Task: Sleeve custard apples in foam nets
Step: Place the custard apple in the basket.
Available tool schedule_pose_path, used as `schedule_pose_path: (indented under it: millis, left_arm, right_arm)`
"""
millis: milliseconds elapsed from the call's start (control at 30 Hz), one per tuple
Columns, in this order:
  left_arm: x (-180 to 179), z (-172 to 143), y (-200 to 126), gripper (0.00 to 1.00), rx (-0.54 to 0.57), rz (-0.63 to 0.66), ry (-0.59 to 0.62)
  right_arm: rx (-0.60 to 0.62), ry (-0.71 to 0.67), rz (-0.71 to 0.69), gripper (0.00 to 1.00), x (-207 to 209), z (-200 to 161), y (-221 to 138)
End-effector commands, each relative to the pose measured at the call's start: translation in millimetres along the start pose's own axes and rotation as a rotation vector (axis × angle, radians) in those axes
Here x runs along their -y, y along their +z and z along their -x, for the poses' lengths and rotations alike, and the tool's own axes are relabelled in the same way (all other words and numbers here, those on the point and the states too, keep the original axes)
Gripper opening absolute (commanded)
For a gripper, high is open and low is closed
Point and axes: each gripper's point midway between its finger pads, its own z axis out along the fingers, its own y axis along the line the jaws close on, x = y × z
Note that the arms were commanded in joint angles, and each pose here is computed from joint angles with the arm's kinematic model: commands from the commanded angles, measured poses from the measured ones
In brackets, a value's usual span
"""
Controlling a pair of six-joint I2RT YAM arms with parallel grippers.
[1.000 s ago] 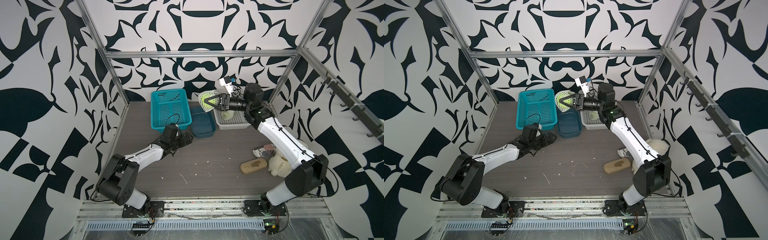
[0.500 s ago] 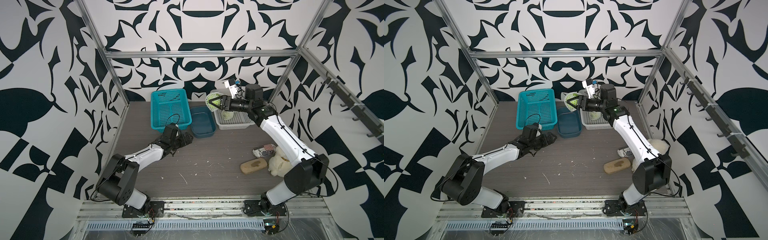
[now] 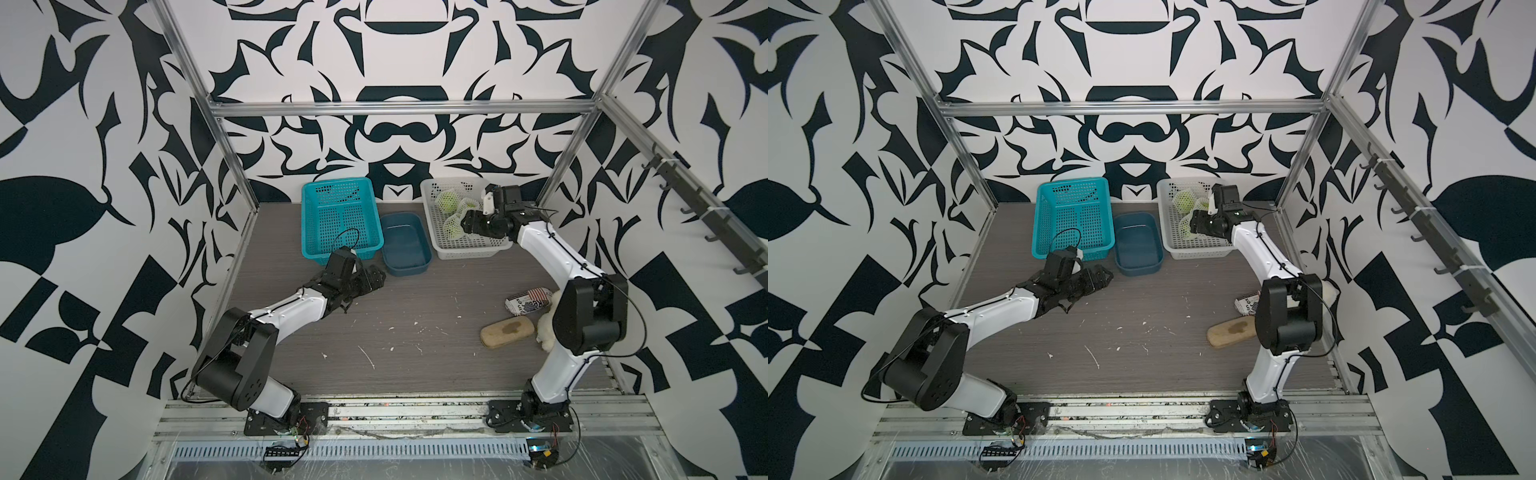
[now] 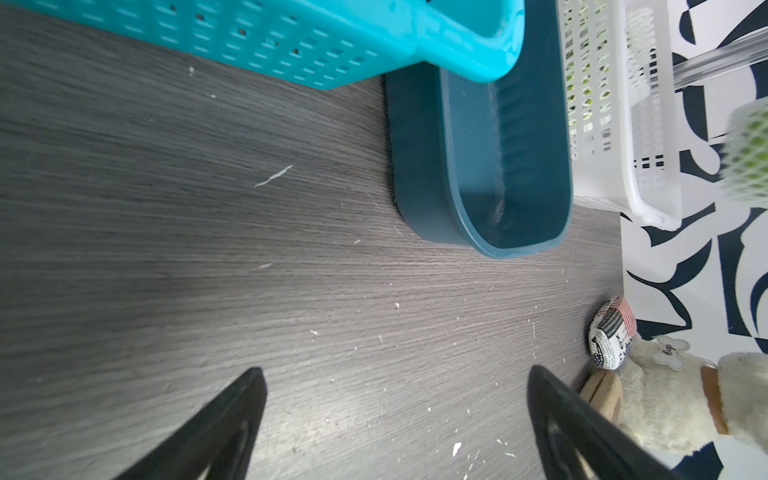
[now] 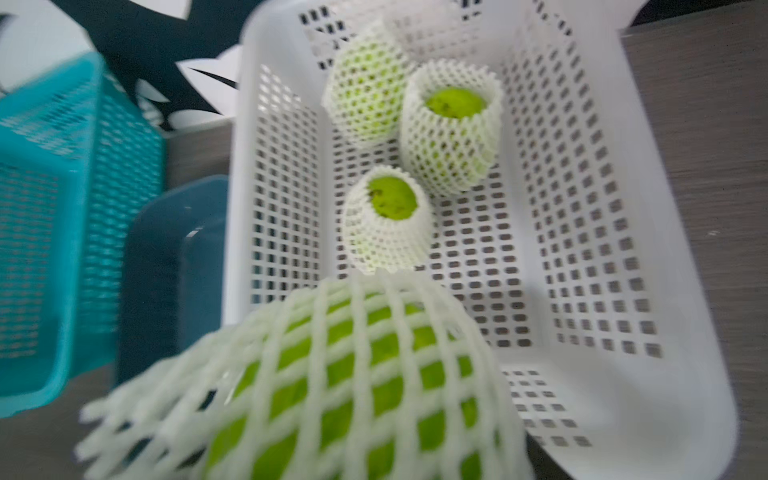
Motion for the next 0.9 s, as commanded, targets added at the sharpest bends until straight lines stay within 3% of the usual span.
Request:
schedule_pose_path:
  millis: [0, 167, 400, 867]
  left_arm:
    - [-4, 1, 0, 1.0, -0.007, 0.022, 0.013]
    - [-4, 0, 0, 1.0, -0.01, 0.026, 0.015]
    - [-6, 1, -2, 1.0, -0.006, 0.041, 0.02]
    - [-3, 4, 1, 1.0, -0.01, 0.04, 0.029]
  right_arm:
    - [0.028, -0.094, -0.22, 0.74, 33, 17, -2]
    - [-0.014, -0.133, -0.343, 0.74, 55, 20, 29]
    - [-0.055, -0.139, -0.383, 0.75, 65, 25, 69]
    - [-0.147, -0.091, -0.355, 0.76, 76, 5, 108]
